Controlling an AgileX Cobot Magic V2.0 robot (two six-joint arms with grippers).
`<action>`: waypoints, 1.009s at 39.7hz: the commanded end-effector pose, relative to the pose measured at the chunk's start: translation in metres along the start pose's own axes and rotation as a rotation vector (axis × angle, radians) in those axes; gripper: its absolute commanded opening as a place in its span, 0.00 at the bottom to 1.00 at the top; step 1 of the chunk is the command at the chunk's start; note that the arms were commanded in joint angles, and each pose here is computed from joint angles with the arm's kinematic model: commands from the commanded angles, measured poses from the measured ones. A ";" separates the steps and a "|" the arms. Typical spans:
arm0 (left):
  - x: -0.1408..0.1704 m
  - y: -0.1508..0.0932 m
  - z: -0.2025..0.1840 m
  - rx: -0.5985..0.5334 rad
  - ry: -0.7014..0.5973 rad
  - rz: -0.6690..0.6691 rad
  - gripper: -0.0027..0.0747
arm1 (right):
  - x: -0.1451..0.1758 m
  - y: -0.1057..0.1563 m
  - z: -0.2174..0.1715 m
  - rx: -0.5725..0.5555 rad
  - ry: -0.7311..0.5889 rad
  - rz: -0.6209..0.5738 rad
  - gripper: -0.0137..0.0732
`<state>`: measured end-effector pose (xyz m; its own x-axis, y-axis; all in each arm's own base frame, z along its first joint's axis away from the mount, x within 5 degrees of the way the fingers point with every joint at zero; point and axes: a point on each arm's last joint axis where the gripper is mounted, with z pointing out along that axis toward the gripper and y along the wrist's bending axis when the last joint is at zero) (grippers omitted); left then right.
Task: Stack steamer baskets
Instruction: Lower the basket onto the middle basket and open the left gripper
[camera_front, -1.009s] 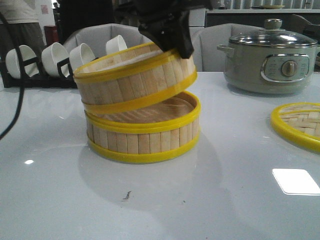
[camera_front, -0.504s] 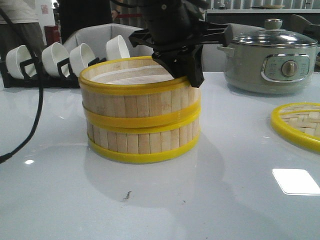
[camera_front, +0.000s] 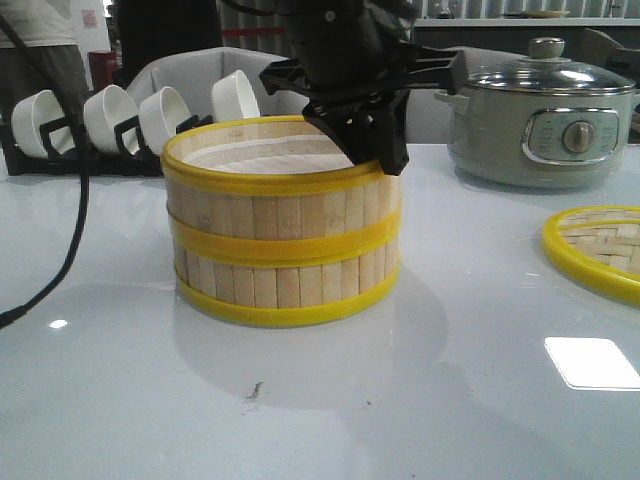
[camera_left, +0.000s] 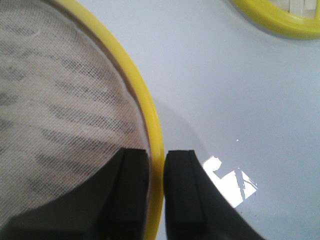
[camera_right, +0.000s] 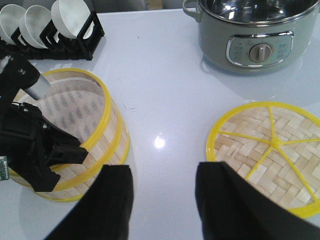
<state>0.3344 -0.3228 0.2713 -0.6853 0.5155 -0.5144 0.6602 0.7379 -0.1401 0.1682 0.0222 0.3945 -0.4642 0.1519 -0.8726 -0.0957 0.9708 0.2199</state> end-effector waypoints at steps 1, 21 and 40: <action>-0.017 -0.010 -0.035 0.016 -0.134 0.016 0.50 | -0.017 0.003 -0.008 -0.010 -0.120 -0.003 0.63; -0.041 -0.006 -0.103 -0.100 -0.258 0.051 0.54 | -0.017 0.003 -0.008 -0.010 -0.119 -0.003 0.63; -0.029 0.073 -0.313 -0.450 -0.735 -0.109 0.16 | -0.016 0.003 -0.008 -0.010 -0.113 -0.003 0.63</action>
<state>0.3292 -0.1905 0.4973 -0.3714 0.2347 -0.8983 0.3865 0.9188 0.0802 0.1682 0.0222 0.3945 -0.4642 0.1519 -0.8726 -0.0957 0.9708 0.2199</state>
